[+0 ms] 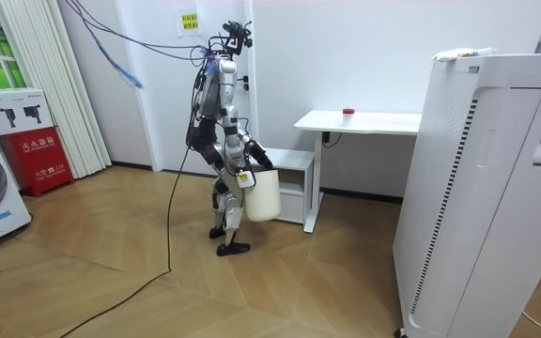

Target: Pick garbage

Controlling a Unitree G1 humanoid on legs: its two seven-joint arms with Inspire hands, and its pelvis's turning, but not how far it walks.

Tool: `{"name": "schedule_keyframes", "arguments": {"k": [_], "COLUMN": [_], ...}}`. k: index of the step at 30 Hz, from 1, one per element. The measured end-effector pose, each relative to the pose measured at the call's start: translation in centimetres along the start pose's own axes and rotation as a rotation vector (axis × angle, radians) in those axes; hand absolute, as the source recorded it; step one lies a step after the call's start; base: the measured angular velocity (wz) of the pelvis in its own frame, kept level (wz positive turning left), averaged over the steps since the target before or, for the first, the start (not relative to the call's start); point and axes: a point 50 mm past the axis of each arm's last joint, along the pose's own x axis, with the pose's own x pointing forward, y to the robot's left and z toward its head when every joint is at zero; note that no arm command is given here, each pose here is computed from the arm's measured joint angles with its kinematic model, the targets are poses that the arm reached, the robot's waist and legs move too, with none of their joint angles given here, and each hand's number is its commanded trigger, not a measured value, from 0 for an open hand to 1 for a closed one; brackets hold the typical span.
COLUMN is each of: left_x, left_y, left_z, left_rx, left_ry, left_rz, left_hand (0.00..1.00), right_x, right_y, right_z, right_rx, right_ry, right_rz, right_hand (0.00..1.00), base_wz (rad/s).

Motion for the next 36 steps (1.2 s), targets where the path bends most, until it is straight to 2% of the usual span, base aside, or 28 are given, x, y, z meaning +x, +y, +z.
{"name": "schedule_keyframes", "arguments": {"k": [11, 19, 23, 30, 36], "left_x": [-1.7, -2.6, -3.7, -4.9, -5.3], "left_y": [0.7, 1.3, 1.6, 3.7, 4.6], "left_z": [-3.9, -5.6, -6.1, -5.3, -4.9], "left_rx": [0.023, 0.071, 0.063, 0.012, 0.034], "left_ry": [0.128, 0.178, 0.17, 0.071, 0.031], "left_rz": [-0.042, -0.032, 0.036, 0.235, 0.28], "left_hand": [0.0, 0.0, 0.0, 0.0, 0.0], "right_x": [-0.5, -1.3, -1.8, -3.0, -3.6], "right_y": [-1.3, -3.3, -4.1, -5.3, -5.8], "right_z": [-1.0, -1.8, -2.4, -5.3, -6.3], "right_rx": [0.084, 0.056, 0.07, 0.12, 0.141], "right_ry": [0.017, 0.04, 0.031, 0.08, 0.085], "right_rz": [-0.027, -0.074, -0.088, -0.13, -0.181], "right_hand": [1.0, 1.0, 1.0, 1.0, 1.0], "base_wz": [0.0, -0.03, -0.44, -0.34, -0.32]}}
